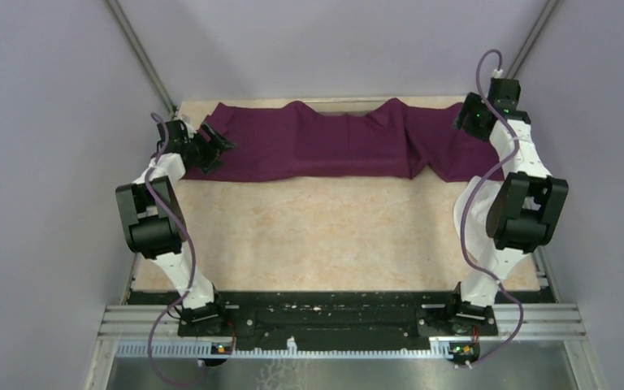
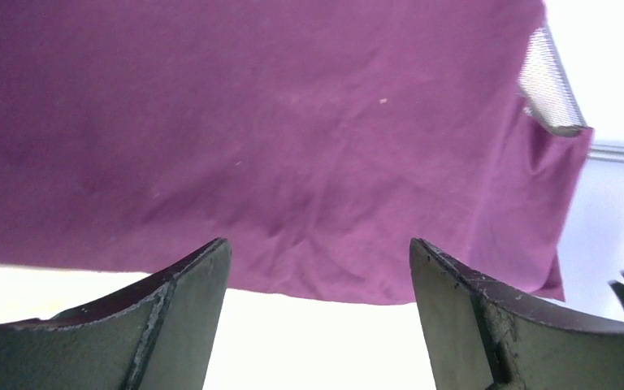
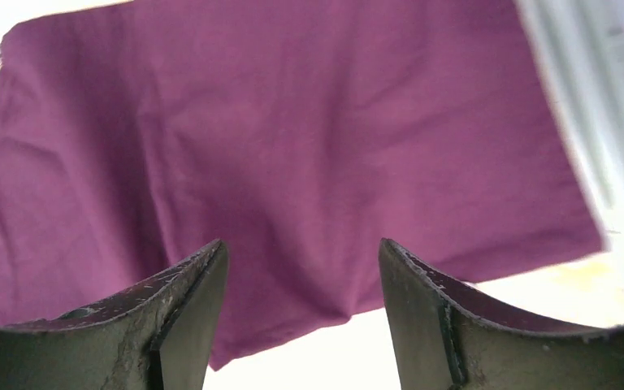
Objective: Open and lay out the surgical kit
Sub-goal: Open the surgical kit at the center of the board, then move the distractor to the corner of the board.
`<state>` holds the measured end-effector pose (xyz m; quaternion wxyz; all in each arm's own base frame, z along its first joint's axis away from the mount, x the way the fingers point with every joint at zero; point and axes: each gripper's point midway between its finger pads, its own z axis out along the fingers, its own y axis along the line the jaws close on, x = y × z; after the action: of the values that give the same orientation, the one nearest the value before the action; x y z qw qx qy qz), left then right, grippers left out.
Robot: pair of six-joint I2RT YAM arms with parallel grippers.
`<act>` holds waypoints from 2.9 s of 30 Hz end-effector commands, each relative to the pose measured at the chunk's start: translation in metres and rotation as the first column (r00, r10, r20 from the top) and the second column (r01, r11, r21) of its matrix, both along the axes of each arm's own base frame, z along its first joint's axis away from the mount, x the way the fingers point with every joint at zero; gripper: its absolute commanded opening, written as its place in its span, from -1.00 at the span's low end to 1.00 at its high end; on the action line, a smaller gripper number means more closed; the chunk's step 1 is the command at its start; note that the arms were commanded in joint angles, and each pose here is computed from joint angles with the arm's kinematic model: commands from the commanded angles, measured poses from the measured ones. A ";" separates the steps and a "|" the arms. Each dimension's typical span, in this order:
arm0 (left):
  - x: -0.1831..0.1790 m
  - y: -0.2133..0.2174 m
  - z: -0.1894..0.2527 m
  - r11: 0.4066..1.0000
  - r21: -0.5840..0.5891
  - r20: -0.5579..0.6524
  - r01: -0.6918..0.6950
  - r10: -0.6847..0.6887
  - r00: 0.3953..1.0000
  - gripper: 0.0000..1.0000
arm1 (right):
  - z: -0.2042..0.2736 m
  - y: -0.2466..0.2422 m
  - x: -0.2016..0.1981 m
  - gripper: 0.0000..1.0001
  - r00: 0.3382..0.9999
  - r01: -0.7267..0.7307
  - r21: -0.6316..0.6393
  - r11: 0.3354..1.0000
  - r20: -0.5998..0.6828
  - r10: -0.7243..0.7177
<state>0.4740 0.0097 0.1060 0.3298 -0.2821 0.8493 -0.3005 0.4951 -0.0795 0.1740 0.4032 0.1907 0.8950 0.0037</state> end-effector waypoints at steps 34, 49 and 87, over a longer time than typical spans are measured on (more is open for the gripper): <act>-0.010 -0.013 0.043 0.991 0.056 -0.026 0.120 -0.118 0.993 0.89 | 0.001 0.090 -0.027 0.44 0.967 -0.187 0.239 0.953 -0.125 0.221; -0.079 -0.142 0.069 0.938 -0.018 0.026 0.347 -0.347 0.938 0.93 | -0.078 0.059 -0.142 0.09 0.950 -0.054 0.223 0.973 -0.289 0.119; -0.108 -0.154 0.085 0.885 0.119 0.044 0.450 -0.457 0.888 0.97 | -0.155 -0.054 -0.257 0.19 0.787 0.503 0.062 0.862 -0.445 -0.427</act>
<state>0.3629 -0.1433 0.1679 0.2684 -0.0626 0.9027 -0.3305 0.2703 -0.1241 0.0210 0.1949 0.4125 0.8890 -0.0400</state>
